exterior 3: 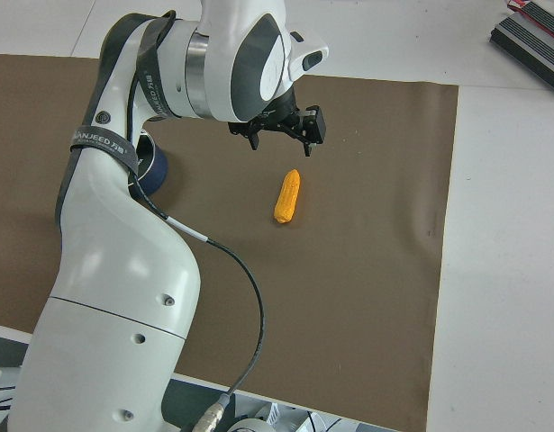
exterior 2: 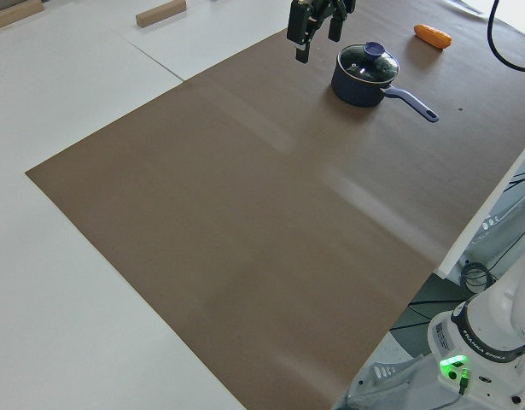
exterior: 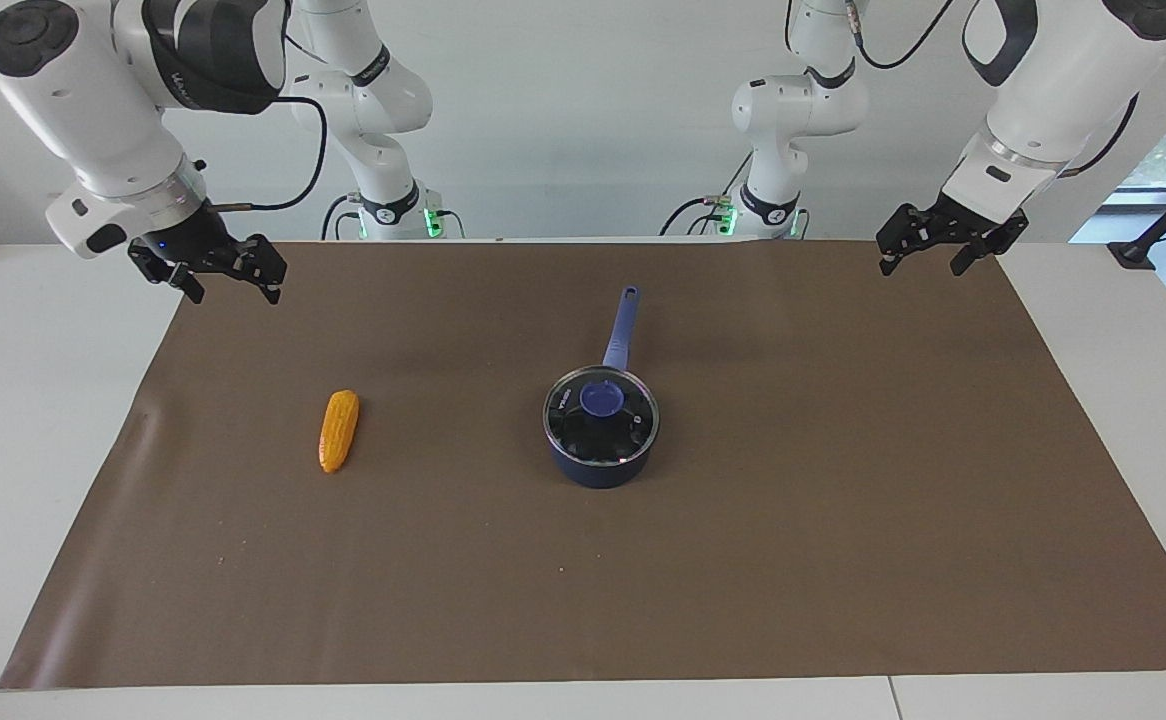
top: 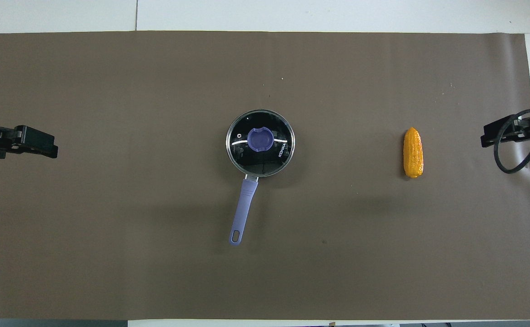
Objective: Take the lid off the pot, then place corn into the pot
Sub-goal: 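Move the left gripper toward the pot while the right gripper reaches the corn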
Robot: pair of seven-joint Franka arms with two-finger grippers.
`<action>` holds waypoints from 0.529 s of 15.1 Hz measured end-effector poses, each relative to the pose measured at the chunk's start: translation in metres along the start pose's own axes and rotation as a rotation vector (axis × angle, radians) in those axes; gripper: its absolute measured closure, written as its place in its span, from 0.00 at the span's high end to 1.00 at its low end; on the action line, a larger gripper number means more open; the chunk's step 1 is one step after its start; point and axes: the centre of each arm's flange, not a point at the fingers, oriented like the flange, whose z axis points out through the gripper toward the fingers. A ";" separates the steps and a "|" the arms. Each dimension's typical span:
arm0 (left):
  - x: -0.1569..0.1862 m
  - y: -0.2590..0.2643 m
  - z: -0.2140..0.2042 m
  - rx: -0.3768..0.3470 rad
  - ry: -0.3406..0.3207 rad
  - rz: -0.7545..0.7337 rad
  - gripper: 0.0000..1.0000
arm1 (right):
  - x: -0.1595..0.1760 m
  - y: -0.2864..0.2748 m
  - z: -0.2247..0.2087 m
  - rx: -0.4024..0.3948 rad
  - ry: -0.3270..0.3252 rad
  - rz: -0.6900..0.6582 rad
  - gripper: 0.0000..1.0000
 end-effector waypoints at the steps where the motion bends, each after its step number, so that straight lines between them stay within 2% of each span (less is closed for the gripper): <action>1: 0.000 0.001 0.000 0.000 0.000 0.001 1.00 | 0.000 0.000 0.000 0.000 0.000 0.000 1.00; 5: 0.000 0.005 0.000 0.001 0.002 0.000 1.00 | 0.000 -0.009 0.003 0.002 0.001 -0.016 1.00; 8: 0.001 0.014 -0.001 -0.001 0.016 -0.011 1.00 | 0.006 -0.043 0.020 0.001 0.044 -0.043 1.00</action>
